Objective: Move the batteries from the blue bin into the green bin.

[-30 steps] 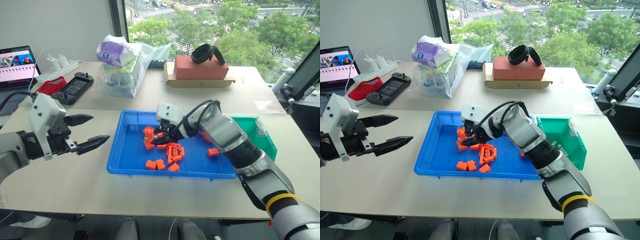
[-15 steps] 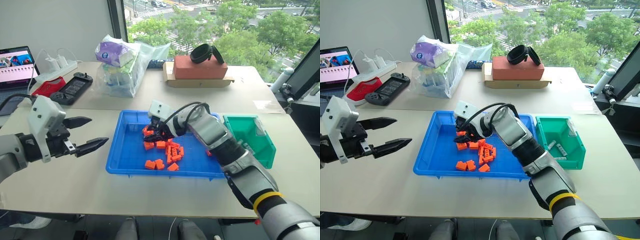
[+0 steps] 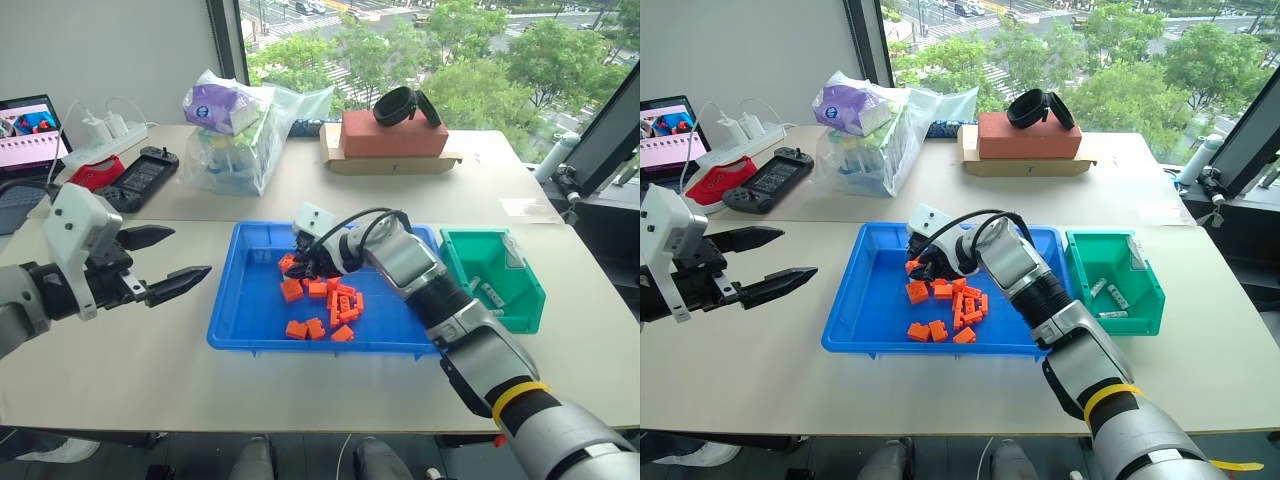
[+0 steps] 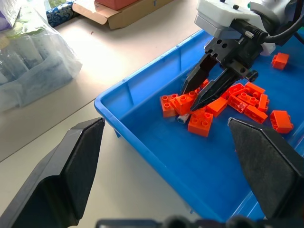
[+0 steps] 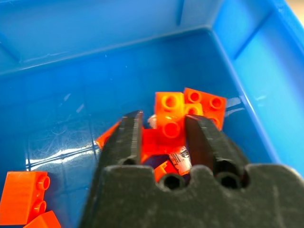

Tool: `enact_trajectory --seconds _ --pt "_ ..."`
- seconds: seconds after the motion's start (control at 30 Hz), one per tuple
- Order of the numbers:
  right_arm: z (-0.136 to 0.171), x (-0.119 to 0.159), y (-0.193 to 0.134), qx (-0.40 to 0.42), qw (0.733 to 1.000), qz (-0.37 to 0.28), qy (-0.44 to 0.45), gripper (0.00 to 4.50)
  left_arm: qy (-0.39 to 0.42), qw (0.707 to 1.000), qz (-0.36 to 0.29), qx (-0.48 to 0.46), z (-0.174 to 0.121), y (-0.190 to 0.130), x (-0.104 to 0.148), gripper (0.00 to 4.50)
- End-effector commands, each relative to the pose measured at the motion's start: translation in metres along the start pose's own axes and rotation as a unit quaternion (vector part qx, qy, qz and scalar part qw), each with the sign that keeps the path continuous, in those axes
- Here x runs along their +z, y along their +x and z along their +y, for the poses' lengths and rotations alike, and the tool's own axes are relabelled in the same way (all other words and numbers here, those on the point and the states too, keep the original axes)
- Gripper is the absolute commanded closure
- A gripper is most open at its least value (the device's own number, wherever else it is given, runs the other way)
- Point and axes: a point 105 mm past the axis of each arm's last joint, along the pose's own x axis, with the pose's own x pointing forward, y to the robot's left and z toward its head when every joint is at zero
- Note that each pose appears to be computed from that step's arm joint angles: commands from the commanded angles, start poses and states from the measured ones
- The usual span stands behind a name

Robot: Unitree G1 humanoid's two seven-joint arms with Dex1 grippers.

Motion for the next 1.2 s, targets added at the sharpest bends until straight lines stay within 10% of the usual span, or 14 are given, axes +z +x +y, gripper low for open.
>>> enact_trajectory --seconds 0.03,0.33,0.97,1.2 --pt "-0.004 0.016 -0.007 -0.007 0.999 -0.032 -0.012 4.04 0.021 1.000 -0.016 0.002 -0.002 -0.002 0.011 0.00" --pt "0.003 0.050 -0.049 0.044 0.994 -0.104 0.005 4.04 0.022 1.000 -0.018 -0.002 -0.002 0.000 0.012 0.00" --pt "-0.058 -0.048 -0.160 -0.106 0.993 0.053 0.024 4.04 0.023 0.996 -0.047 -0.075 -0.001 0.041 0.015 0.00" --pt "-0.061 -0.046 -0.158 -0.115 0.992 0.057 0.012 1.50 0.027 0.995 -0.048 -0.079 0.000 0.042 0.015 0.00"
